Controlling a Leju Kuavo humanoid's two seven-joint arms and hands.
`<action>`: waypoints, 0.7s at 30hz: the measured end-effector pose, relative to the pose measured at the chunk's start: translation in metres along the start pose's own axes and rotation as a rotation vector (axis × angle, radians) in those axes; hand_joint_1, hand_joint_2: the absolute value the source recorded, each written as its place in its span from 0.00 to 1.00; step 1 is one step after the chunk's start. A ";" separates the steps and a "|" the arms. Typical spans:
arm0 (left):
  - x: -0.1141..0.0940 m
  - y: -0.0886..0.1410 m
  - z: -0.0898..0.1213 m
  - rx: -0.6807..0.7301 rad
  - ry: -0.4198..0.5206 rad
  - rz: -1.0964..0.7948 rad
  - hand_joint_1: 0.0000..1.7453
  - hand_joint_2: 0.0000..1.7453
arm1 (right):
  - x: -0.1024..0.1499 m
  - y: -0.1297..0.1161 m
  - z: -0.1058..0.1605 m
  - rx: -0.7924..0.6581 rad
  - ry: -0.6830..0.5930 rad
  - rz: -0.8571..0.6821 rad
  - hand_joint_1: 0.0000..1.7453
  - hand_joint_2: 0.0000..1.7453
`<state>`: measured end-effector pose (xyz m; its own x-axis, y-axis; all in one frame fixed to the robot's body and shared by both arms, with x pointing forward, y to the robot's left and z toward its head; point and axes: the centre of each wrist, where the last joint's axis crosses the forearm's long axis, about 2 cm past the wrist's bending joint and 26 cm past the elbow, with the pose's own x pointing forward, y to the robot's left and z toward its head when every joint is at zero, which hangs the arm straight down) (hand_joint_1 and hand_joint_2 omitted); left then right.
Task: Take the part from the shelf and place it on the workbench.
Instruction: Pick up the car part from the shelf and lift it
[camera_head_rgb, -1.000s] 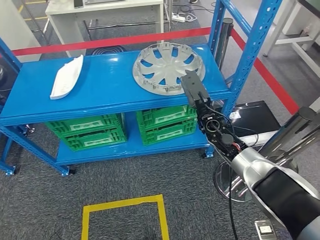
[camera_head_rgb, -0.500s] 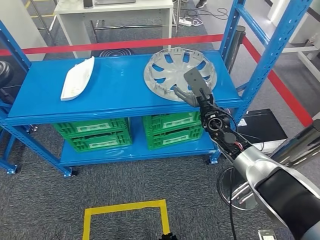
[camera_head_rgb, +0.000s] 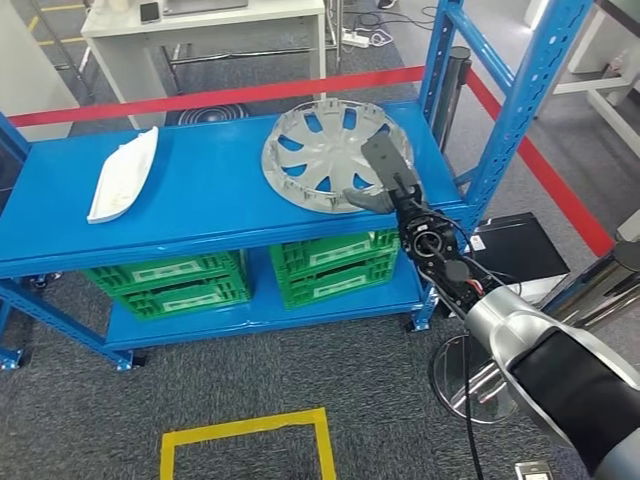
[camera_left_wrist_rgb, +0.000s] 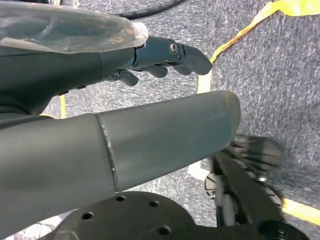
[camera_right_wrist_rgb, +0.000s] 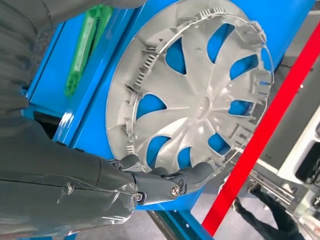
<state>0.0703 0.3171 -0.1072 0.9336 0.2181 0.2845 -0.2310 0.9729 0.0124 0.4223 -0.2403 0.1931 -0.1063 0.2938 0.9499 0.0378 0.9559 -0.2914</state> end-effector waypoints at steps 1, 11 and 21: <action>0.000 0.000 0.000 0.001 0.002 0.000 0.00 0.00 | 0.000 0.000 0.000 0.003 0.000 0.004 0.00 1.00; 0.002 0.000 0.000 0.001 0.002 0.002 0.00 0.00 | 0.002 0.000 -0.001 0.007 -0.007 0.024 0.00 1.00; 0.002 -0.001 0.000 0.006 0.005 0.004 0.00 0.00 | -0.002 0.000 0.001 0.020 0.002 0.028 0.00 1.00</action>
<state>0.0721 0.3169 -0.1069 0.9339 0.2223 0.2800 -0.2362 0.9716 0.0166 0.4218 -0.2409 0.1914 -0.1039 0.3207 0.9415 0.0212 0.9471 -0.3202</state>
